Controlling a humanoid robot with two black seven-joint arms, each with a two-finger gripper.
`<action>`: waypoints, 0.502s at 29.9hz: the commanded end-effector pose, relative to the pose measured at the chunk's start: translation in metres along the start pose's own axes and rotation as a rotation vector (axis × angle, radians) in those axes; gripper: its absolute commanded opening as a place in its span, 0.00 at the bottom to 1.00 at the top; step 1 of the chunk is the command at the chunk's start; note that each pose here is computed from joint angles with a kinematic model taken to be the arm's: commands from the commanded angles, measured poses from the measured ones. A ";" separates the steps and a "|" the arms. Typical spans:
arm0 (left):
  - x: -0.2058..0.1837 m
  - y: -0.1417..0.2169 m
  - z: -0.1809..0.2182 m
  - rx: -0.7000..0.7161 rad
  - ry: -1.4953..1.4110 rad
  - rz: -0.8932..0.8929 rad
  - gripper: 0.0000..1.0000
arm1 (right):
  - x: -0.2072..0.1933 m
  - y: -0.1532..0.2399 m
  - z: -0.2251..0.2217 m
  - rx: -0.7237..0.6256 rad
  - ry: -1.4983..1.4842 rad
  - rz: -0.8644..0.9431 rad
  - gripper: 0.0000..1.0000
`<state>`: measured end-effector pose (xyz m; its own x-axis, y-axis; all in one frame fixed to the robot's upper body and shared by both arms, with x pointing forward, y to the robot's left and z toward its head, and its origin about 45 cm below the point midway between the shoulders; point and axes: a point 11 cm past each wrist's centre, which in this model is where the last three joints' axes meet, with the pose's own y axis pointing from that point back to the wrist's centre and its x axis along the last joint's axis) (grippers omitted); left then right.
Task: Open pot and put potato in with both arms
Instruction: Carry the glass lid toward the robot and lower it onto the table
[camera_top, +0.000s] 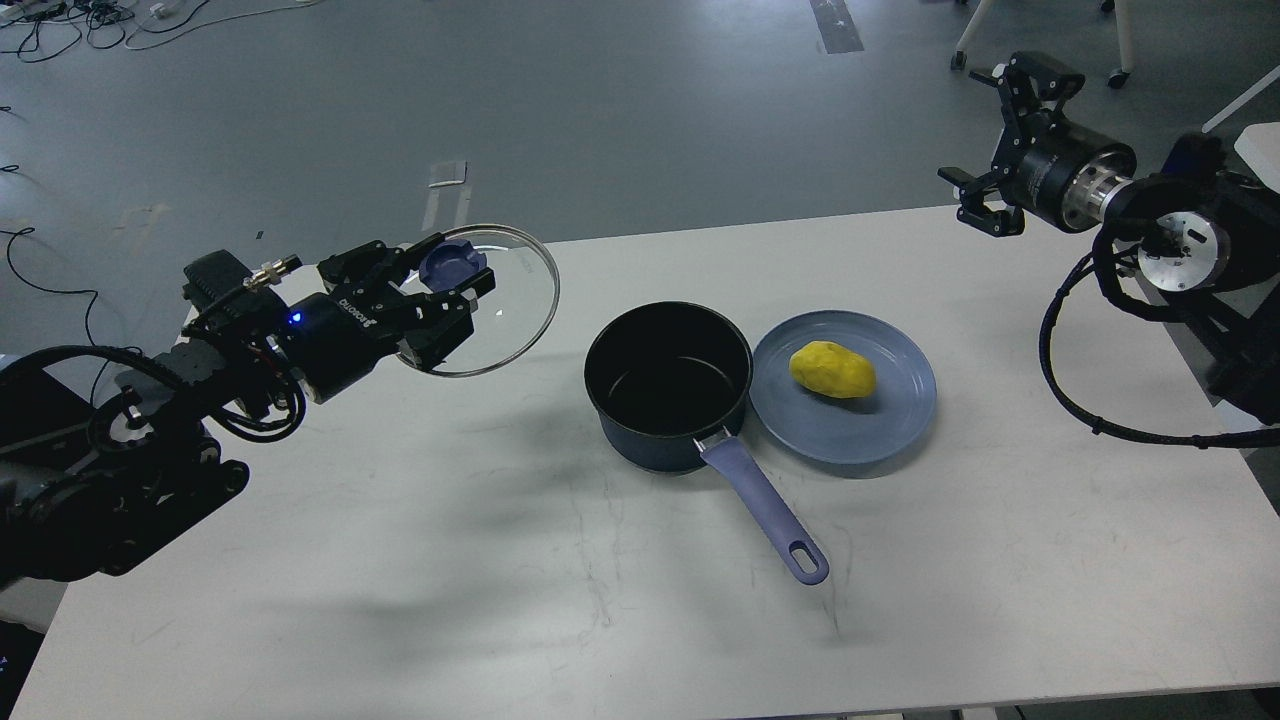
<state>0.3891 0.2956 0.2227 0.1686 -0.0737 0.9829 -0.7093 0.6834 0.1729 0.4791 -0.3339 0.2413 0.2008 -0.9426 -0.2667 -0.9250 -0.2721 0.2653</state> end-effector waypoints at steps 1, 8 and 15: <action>-0.017 0.006 0.001 0.014 0.020 -0.006 0.47 | -0.001 0.000 0.000 0.000 0.001 -0.001 1.00; -0.047 0.021 -0.002 0.054 0.035 -0.023 0.47 | -0.001 0.000 -0.001 0.001 0.002 -0.002 1.00; -0.072 0.020 0.002 0.067 0.059 -0.057 0.47 | -0.001 0.000 -0.001 0.001 0.002 -0.002 1.00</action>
<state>0.3649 0.3137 0.1640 0.2335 -0.0656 0.9702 -0.7435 0.6310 0.2216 0.4797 -0.3330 0.2427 0.2036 -0.9423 -0.2659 -0.9247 -0.2742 0.2640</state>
